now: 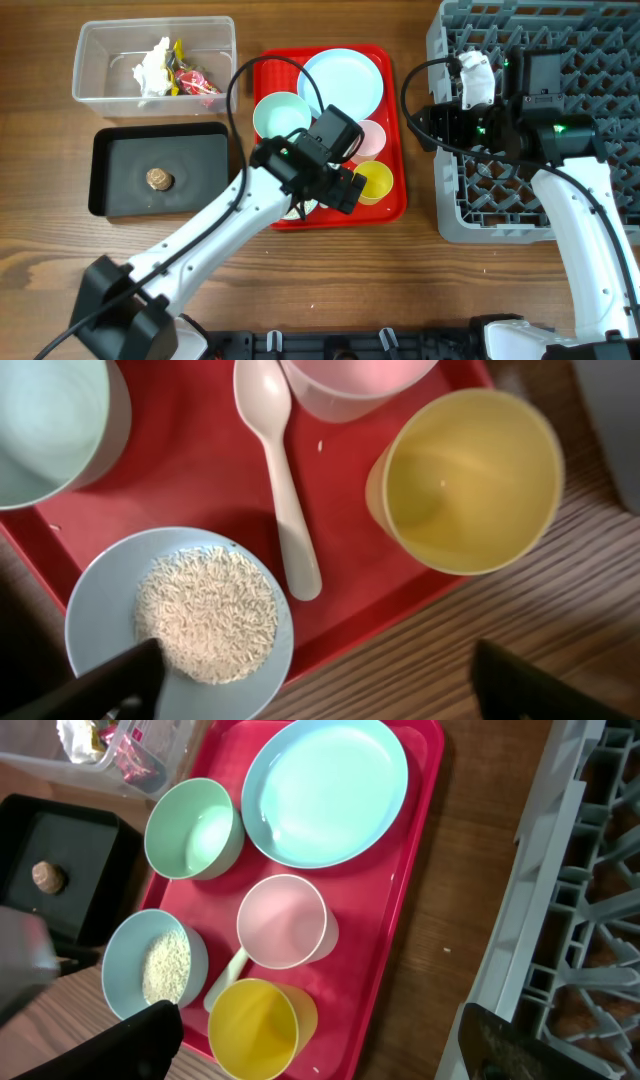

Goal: Sort waste into correct bins and load items into the dishwasher rack

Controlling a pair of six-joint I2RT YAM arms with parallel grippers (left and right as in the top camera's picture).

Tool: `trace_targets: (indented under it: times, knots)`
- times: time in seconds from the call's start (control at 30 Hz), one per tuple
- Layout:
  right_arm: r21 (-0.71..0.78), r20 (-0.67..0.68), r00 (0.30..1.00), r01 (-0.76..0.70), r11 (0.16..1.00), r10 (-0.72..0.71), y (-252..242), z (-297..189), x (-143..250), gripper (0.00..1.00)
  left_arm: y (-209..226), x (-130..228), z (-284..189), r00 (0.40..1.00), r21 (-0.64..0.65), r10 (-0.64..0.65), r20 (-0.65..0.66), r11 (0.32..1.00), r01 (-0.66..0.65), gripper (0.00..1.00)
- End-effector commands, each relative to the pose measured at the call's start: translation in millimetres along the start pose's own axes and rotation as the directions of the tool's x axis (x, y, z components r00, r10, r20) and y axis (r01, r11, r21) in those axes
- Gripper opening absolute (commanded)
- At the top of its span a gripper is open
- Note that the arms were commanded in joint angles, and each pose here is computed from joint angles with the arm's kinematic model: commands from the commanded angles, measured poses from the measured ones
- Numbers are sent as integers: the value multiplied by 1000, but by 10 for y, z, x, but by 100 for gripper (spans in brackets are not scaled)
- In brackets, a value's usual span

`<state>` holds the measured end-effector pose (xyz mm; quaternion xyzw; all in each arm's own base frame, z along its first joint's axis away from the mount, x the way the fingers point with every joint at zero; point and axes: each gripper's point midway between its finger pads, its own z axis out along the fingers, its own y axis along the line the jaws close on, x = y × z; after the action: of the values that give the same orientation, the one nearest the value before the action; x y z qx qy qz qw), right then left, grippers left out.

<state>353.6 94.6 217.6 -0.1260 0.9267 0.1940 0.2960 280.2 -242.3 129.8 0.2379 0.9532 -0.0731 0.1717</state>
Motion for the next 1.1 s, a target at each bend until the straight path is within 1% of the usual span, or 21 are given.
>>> trace_targets:
  times: [0.0,0.07,0.13,0.2,0.27,0.3,0.43,0.53,0.63,0.8,0.9,1.0,1.07]
  knots:
    - [8,-6,1000,-20,1000,20,-19,-10,2,91,79,206,377,992,-48,-23,-128,999,17,87]
    - [8,-5,1000,-19,1000,19,-19,-10,2,91,92,291,541,983,-62,-30,-179,998,19,82]
    - [8,-8,1000,-20,1000,20,-19,-10,8,91,121,431,718,967,-80,-32,-251,997,12,80]
    - [8,-12,1000,-20,1000,20,-18,-10,18,91,130,483,798,960,-87,-33,-277,996,9,73]
    - [8,-12,1000,-20,1000,20,-18,-10,19,91,175,485,836,959,-105,-37,-280,994,8,59]
    - [8,-12,1000,-20,1000,20,-18,-10,19,91,230,489,852,959,-127,-43,-281,992,7,53]
    - [8,-17,1000,-22,1000,22,-18,-11,30,91,350,532,918,950,-145,-73,-302,989,30,33]
    - [8,-16,1000,-21,1000,22,-18,-11,28,91,396,461,941,958,-154,-79,-274,987,38,29]
    - [24,-17,1000,-22,999,22,-45,-11,31,91,411,442,956,961,-162,-79,-266,986,36,18]
    - [27,-17,1000,-21,999,21,-51,-11,31,91,427,538,1092,948,-172,-81,-308,985,28,15]
    - [27,-17,1000,-21,999,22,-51,-11,31,91,431,562,1150,945,-174,-82,-317,984,27,4]
    - [27,-17,1000,-21,999,21,-51,-11,30,91,430,565,1129,944,-176,-89,-319,984,33,4]
    - [27,-16,1000,-21,999,21,-51,-11,28,91,424,522,1036,945,-175,-89,-314,984,34,4]
